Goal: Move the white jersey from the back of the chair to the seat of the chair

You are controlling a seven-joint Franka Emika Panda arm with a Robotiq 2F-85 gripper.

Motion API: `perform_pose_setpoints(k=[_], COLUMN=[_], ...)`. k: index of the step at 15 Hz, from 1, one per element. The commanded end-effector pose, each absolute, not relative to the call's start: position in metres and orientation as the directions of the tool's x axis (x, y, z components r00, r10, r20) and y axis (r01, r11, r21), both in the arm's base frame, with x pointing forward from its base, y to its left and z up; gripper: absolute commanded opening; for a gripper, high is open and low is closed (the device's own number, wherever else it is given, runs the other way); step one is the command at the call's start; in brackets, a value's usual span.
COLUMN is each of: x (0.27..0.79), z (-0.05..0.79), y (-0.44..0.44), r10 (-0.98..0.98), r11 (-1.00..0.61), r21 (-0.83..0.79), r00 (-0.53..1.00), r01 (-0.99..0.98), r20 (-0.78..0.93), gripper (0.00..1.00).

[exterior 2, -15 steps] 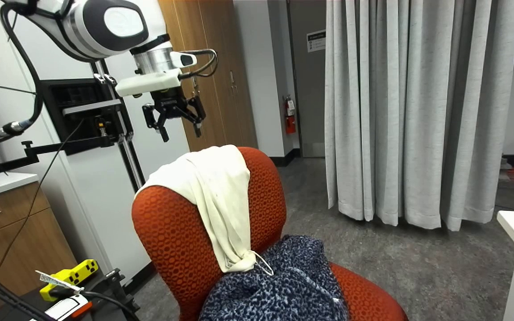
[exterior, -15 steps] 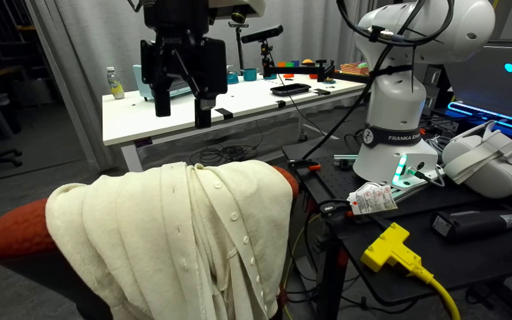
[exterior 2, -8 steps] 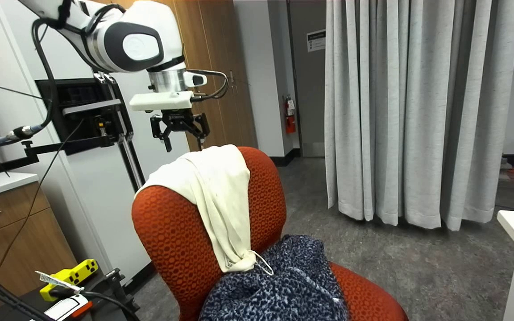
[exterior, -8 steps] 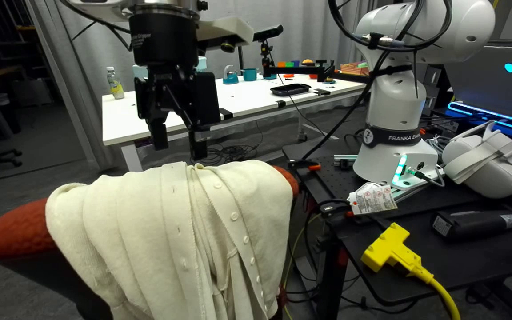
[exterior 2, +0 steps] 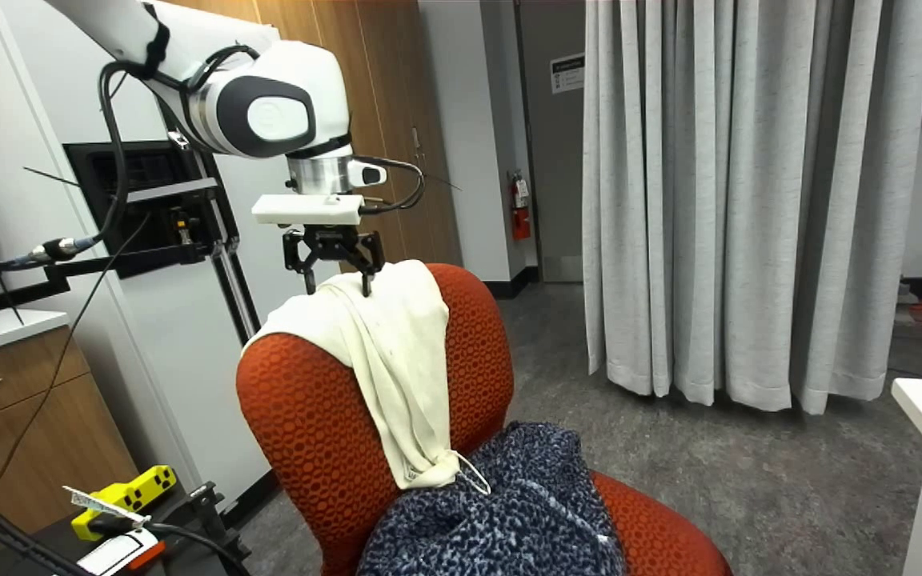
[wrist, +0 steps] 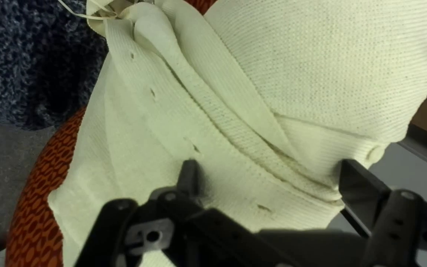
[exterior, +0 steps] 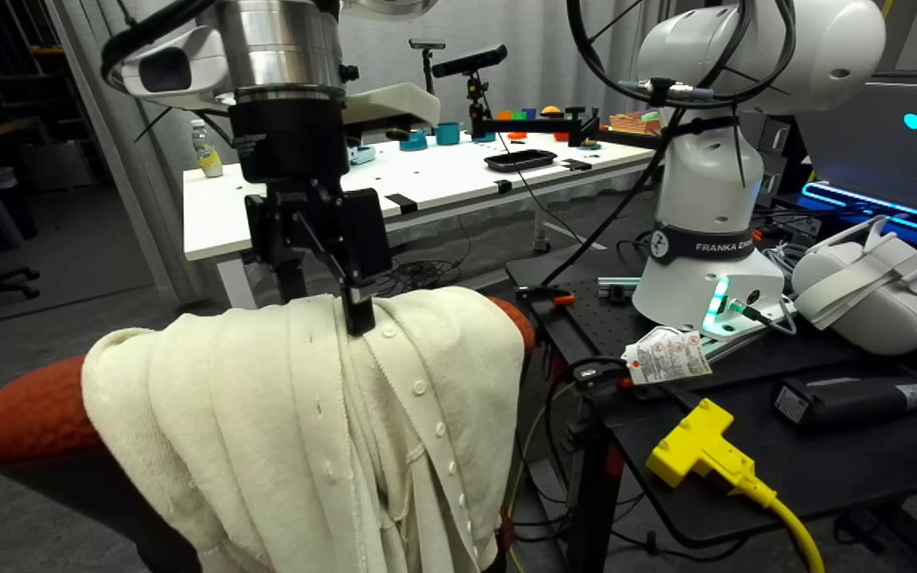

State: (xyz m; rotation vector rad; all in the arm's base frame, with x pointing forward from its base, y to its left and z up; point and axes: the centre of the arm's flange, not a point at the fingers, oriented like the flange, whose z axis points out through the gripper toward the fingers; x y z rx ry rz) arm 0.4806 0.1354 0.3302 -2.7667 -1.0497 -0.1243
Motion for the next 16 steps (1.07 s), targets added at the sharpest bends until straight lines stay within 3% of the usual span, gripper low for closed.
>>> perform_pose_setpoints(k=[1,10,16], x=[0.494,0.503,0.502], z=[0.322,0.350,0.386], y=[0.129,0.096,0.057], r10=[0.640,0.540,0.444], r11=[-0.737,-0.803,-0.861], r21=[-0.148,-0.161,-0.147], r00=[0.751,0.815,0.860], r01=[0.660,0.574,0.487], r20=[0.164,0.210,0.250], gripper=[0.68,0.01,0.03])
